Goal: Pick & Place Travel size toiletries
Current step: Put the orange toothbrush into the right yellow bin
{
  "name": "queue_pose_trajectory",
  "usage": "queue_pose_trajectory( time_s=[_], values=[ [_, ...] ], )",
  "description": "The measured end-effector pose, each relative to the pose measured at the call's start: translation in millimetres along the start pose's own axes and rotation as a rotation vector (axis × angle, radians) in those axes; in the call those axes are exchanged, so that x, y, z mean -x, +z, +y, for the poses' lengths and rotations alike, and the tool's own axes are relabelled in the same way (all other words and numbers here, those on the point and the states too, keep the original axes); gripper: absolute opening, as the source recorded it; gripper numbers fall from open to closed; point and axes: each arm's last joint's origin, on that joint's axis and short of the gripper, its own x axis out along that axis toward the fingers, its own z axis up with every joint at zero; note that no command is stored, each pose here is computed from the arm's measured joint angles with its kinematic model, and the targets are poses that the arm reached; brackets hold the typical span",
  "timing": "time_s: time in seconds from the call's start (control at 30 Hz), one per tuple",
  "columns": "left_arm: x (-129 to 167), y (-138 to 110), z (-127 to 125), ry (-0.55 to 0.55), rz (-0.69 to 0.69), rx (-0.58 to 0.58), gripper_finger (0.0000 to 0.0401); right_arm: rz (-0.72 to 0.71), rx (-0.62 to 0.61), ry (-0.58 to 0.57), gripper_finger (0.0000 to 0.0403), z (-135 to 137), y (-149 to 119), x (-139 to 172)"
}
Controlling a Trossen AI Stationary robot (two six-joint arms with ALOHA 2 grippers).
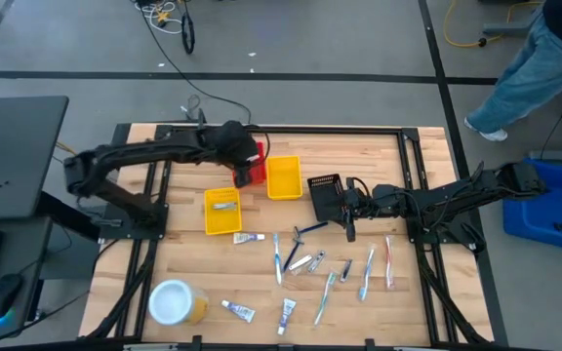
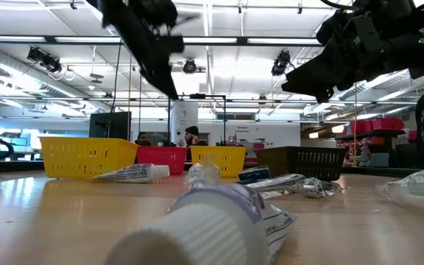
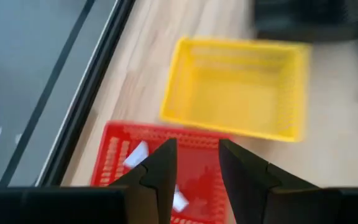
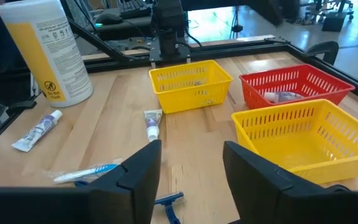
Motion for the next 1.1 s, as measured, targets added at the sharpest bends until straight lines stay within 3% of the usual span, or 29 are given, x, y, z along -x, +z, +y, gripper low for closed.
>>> queue_pose_trajectory(
  time_s=[0.27,0.53,0.67,0.77,0.93,1.1],
  values=[
    [50.1,-6.0,-23.6,-0.174,-0.039,-0.114,0.0125,-0.003,0.0,0.001,0.0188,0.0,0.3,0.0],
    [61.2,-7.0,-46.1,-0.229,-0.045,-0.185,0.0125,-0.018,-0.001,0.003,0.0172,0.2,1.7,0.0],
    [54.5,-8.4,-61.3,-0.244,-0.077,-0.227,0.0125,-0.024,-0.012,0.004,0.0168,0.3,2.3,0.1],
    [41.0,-25.3,-72.2,-0.257,-0.086,-0.239,0.0125,-0.025,-0.032,0.006,0.0169,0.4,2.3,0.1],
    [19.2,-56.0,-83.9,-0.258,-0.125,-0.161,0.0125,-0.06,-0.038,0.045,0.0183,1.8,6.0,0.1],
    [10.2,-67.9,-89.1,-0.235,-0.172,-0.114,0.0125,-0.114,-0.028,0.078,0.0192,4.4,10.0,-1.2]
  ],
)
